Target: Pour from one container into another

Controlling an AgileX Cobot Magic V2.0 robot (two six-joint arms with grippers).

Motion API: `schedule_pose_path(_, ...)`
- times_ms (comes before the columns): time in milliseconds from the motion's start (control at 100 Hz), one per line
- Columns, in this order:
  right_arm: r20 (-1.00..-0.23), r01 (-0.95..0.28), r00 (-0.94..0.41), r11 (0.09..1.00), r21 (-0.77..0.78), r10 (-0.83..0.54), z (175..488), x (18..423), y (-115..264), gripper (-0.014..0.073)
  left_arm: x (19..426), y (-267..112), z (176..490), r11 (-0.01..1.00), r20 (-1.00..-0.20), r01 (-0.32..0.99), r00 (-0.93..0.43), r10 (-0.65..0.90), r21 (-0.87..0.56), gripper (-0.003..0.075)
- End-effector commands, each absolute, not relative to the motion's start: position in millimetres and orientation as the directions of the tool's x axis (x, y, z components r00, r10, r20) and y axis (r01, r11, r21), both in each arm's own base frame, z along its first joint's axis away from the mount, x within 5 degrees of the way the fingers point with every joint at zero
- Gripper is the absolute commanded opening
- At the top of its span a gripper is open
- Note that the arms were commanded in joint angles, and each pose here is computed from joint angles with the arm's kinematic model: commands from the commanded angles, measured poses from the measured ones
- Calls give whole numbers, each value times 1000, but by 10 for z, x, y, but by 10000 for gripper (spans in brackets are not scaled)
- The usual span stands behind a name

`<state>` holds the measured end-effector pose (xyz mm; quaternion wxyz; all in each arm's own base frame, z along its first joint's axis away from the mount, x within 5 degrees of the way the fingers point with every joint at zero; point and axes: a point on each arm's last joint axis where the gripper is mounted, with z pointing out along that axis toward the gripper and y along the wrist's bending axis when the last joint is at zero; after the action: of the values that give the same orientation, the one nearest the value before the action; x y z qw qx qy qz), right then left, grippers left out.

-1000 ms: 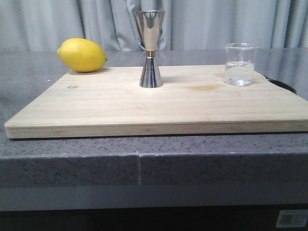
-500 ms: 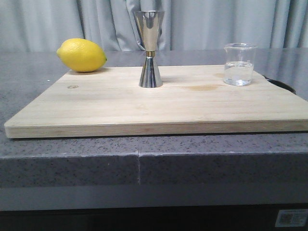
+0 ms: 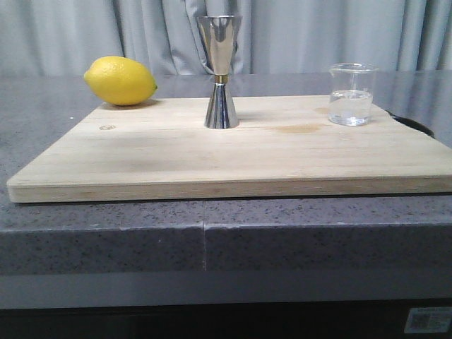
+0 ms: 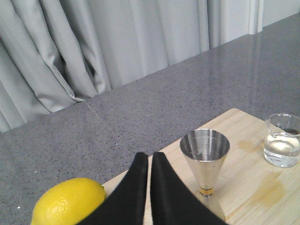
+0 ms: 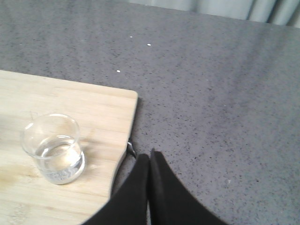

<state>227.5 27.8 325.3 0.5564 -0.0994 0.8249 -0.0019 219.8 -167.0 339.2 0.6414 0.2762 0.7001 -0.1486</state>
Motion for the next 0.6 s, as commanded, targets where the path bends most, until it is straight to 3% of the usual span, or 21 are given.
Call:
schedule_pose_path(0, -952, -159, -253, 978, -134, -171, 3441, 2282, 290, -69, 2171, -1650, 3596, 827, -994, 551, 40, 105, 110, 31)
schedule_pose_path(80, -948, -160, -268, 978, -133, -173, 3427, 2278, 289, -34, 2170, -1651, 3597, 825, -993, 552, 46, 113, 119, 92)
schedule_pose_path(180, -950, -160, -259, 978, -133, -172, 3435, 2280, 290, 76, 2169, -1653, 3597, 823, -991, 553, 52, 120, 129, 241)
schedule_pose_path(340, -956, -158, -241, 978, -134, -170, 3452, 2285, 291, 430, 2178, -1639, 3628, 836, -993, 536, 72, 93, 118, 505)
schedule_pose_path(450, -963, -155, -217, 980, -128, -160, 3475, 2291, 294, 652, 2188, -1623, 3652, 850, -995, 518, 80, 59, 92, 593)
schedule_pose_path(590, -965, -154, -210, 980, -128, -159, 3481, 2292, 294, 650, 2193, -1614, 3659, 858, -997, 509, 72, 34, 66, 602)
